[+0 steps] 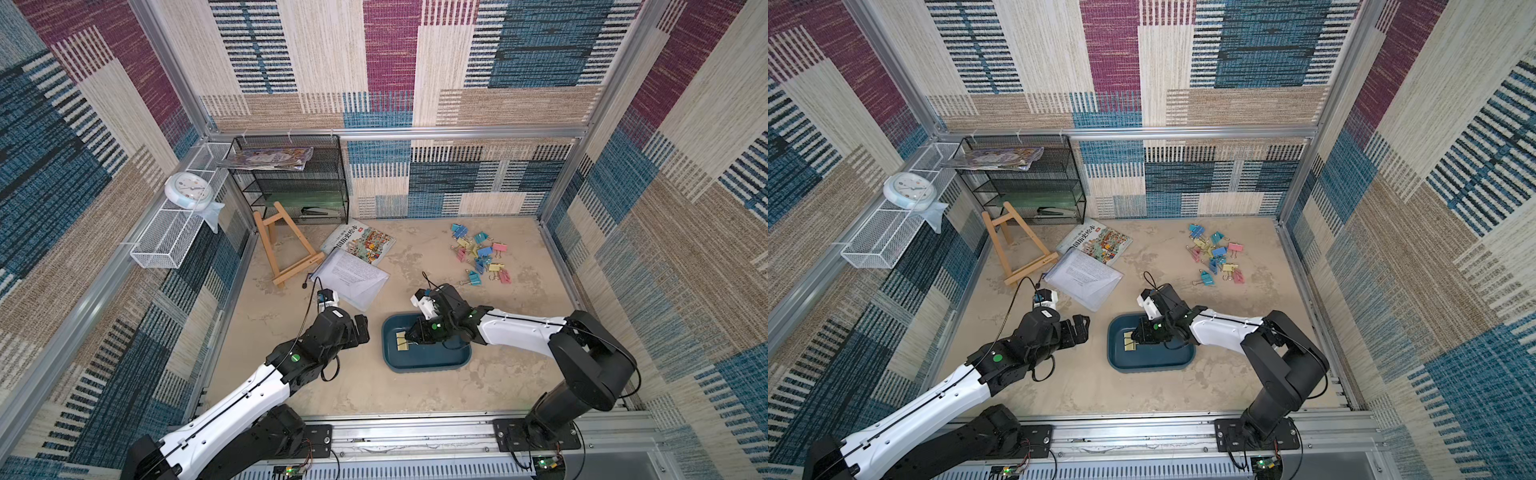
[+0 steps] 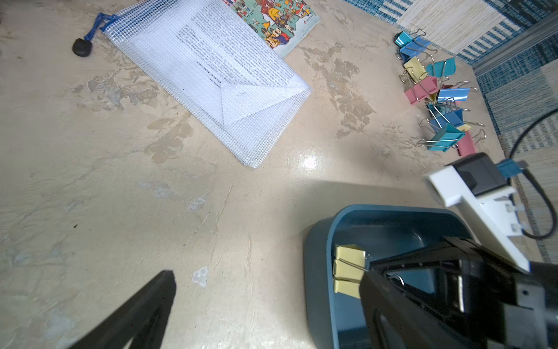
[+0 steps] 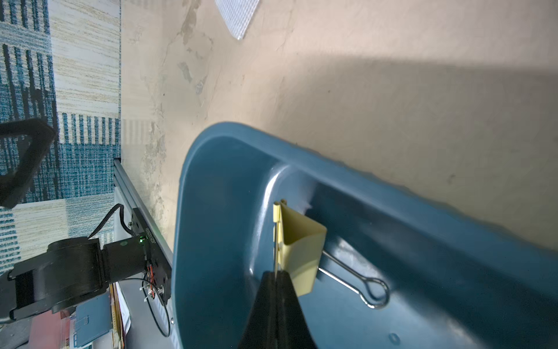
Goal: Put the binder clips in the storage box
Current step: Place the binder clip in the storage box, then pick up the binder clip at the center of the board.
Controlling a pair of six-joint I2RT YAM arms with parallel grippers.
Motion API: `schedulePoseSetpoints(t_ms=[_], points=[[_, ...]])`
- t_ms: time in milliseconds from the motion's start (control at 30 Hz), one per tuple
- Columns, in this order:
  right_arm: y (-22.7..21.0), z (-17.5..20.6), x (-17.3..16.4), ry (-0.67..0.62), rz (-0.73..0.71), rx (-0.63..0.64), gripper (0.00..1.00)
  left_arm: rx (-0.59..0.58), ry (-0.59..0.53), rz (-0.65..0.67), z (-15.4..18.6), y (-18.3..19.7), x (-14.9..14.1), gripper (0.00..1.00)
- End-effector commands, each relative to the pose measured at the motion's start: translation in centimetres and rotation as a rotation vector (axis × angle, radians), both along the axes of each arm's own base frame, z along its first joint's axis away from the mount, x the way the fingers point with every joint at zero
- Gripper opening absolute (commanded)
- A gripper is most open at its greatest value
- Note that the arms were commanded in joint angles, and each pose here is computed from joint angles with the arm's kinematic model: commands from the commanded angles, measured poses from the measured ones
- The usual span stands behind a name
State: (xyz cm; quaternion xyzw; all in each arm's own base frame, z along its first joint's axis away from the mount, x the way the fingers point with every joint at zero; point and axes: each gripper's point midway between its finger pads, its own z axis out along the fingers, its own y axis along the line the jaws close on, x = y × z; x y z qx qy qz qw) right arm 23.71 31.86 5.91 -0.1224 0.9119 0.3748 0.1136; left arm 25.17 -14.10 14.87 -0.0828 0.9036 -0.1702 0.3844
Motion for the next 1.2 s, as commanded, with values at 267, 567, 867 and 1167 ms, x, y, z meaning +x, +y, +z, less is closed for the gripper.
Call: schedulePoseSetpoints(t_ms=[267, 567, 867, 1167], points=[[0.4, -1.9, 0.9, 0.013, -0.037, -0.012, 0.07, -0.027, 0.009, -0.018, -0.3, -0.8, 0.2, 0.99], [-0.6, -1.1, 1.3, -0.024, -0.073, -0.048, 0.43, -0.026, 0.012, -0.021, -0.5, -1.0, 0.3, 1.00], [-4.9, 4.5, 3.4, -0.234, -0.220, -0.155, 0.87, -0.020, -0.001, -0.025, -0.3, -1.0, 0.5, 1.00], [-13.3, 10.7, 11.0, -0.411, -0.480, -0.183, 0.92, -0.043, -0.006, -0.066, 0.4, -1.8, 0.5, 0.99]])
